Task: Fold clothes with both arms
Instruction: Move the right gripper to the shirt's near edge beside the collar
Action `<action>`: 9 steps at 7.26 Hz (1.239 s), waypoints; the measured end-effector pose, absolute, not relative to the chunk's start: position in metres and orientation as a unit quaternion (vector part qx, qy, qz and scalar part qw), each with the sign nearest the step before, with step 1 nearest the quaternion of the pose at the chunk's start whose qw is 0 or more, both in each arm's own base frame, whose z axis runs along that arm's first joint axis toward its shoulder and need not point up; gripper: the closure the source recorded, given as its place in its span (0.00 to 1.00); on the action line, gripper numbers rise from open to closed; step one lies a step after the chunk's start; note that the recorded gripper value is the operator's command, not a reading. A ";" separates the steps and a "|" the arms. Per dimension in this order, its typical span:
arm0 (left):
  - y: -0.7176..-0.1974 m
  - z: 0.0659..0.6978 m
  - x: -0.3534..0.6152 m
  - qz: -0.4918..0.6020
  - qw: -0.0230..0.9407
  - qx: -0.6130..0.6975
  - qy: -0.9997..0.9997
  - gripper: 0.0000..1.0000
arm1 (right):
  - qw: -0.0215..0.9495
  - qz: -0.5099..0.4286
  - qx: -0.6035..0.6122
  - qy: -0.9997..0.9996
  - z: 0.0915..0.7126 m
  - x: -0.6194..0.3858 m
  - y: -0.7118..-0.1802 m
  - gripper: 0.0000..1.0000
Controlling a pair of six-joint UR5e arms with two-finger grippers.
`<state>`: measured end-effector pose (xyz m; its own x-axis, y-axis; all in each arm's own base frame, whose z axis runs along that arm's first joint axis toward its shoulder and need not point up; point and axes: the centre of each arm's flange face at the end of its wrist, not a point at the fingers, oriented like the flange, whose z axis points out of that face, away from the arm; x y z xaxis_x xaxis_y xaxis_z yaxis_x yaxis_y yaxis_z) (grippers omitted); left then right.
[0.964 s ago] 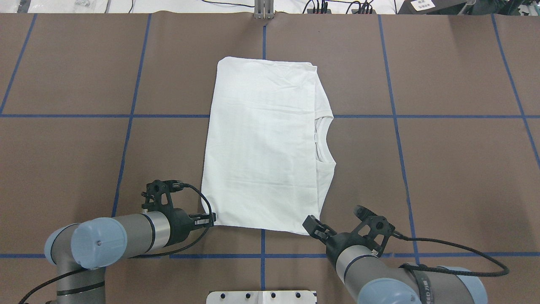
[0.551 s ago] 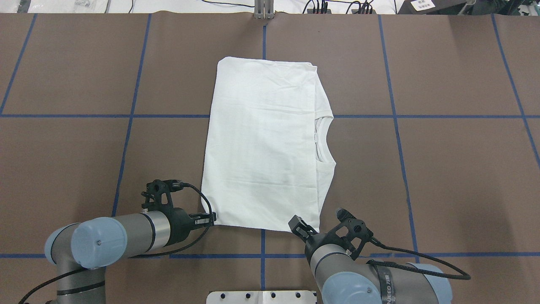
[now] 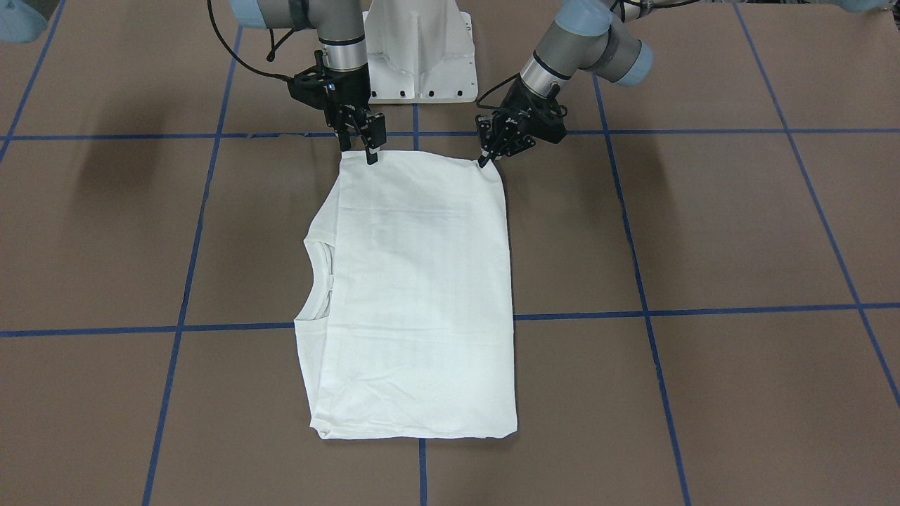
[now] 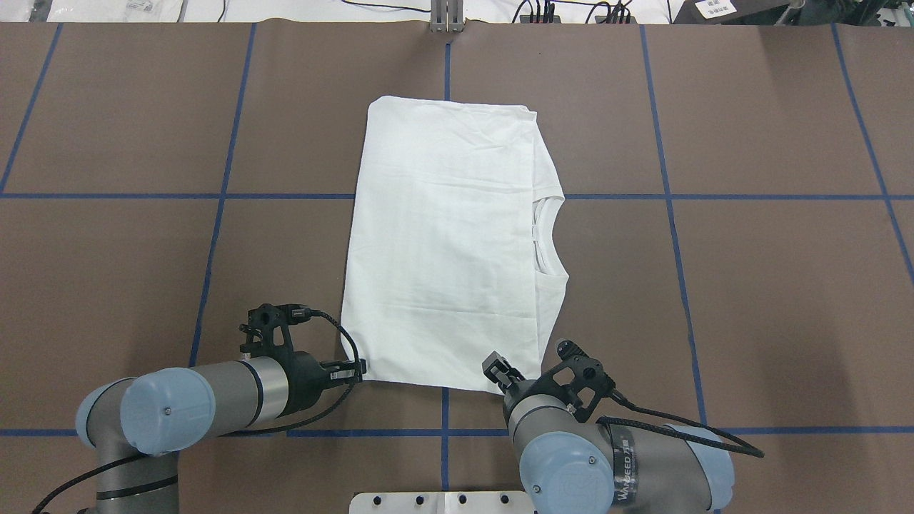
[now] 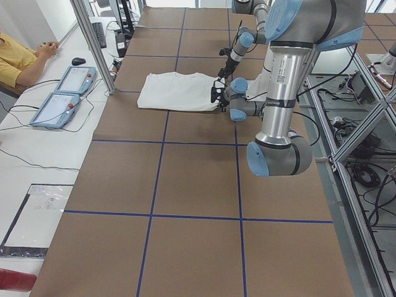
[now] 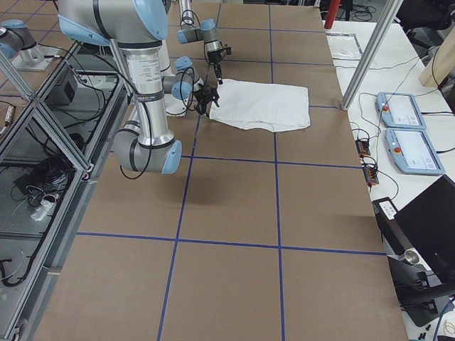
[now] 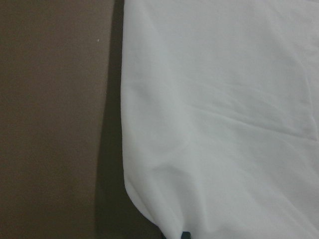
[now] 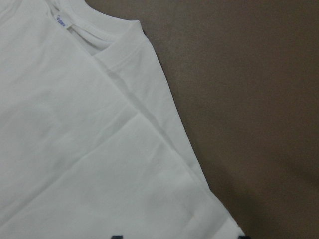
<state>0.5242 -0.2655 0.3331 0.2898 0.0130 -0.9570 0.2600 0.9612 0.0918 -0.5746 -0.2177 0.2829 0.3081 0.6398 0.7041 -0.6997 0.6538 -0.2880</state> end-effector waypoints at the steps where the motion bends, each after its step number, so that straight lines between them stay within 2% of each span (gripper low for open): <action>1: -0.265 0.333 0.524 -0.078 0.794 0.115 0.591 1.00 | 0.809 0.416 0.036 -0.414 0.284 -0.575 -0.220 0.18; 6: -0.265 0.331 0.524 -0.077 0.793 0.115 0.593 1.00 | 0.814 0.418 0.040 -0.401 0.280 -0.589 -0.226 0.19; 7: -0.265 0.331 0.524 -0.077 0.793 0.115 0.593 1.00 | 0.814 0.419 0.041 -0.401 0.280 -0.590 -0.227 0.27; 9: -0.265 0.331 0.524 -0.077 0.793 0.115 0.593 1.00 | 0.810 0.422 0.039 -0.405 0.274 -0.591 -0.229 0.50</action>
<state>0.5244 -0.2653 0.3309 0.2857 0.0140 -0.9582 0.2589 0.9616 0.0913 -0.5912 -0.2294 0.2741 0.3154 0.6529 0.6886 -0.7160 0.6400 -0.2788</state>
